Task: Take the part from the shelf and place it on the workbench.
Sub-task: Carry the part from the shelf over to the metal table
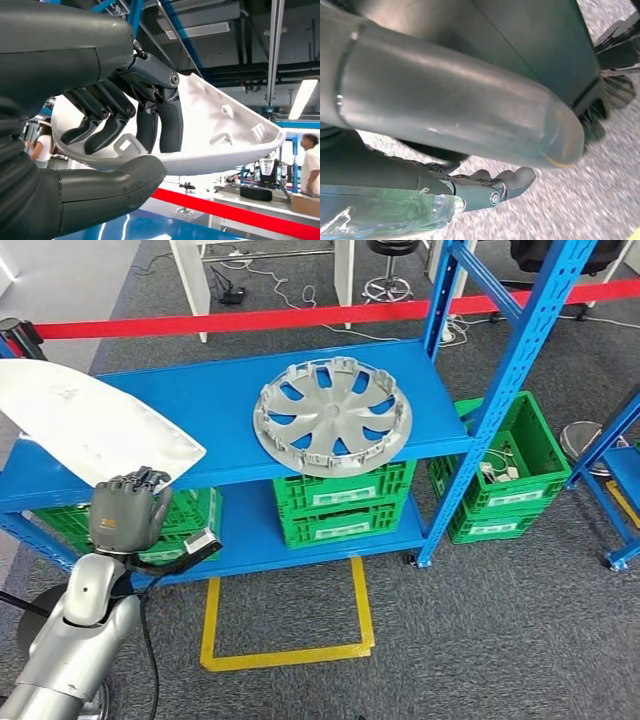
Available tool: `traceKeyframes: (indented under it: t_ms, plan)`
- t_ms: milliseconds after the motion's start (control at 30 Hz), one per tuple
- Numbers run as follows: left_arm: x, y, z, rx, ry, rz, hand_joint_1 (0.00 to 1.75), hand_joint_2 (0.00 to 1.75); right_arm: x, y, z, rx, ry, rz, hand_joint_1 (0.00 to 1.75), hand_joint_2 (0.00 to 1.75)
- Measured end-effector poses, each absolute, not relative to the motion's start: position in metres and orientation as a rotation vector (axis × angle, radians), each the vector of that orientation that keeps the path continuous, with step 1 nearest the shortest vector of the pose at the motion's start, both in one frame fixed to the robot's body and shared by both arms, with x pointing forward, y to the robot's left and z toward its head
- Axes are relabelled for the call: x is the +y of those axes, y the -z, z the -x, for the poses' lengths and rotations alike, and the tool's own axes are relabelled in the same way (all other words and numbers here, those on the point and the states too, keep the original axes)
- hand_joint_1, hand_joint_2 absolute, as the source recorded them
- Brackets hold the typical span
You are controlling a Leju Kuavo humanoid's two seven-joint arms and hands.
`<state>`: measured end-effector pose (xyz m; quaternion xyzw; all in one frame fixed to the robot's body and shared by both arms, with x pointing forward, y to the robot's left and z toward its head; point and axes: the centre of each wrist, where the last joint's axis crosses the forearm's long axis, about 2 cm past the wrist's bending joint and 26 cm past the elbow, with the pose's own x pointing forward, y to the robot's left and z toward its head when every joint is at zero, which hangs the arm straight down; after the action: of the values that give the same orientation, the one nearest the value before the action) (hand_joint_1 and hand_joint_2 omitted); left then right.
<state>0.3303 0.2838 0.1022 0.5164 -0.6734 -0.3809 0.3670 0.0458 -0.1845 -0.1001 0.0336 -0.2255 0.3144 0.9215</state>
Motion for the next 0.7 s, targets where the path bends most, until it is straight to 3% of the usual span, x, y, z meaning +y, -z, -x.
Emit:
traceKeyframes:
  t_ms: [700]
  plan:
    - [0.294, -0.092, -0.311, -1.690, 0.975, -1.295, 1.75, 1.75, -0.185, 0.100, -0.046, -0.470, -0.637, -0.069, 0.00, 0.00]
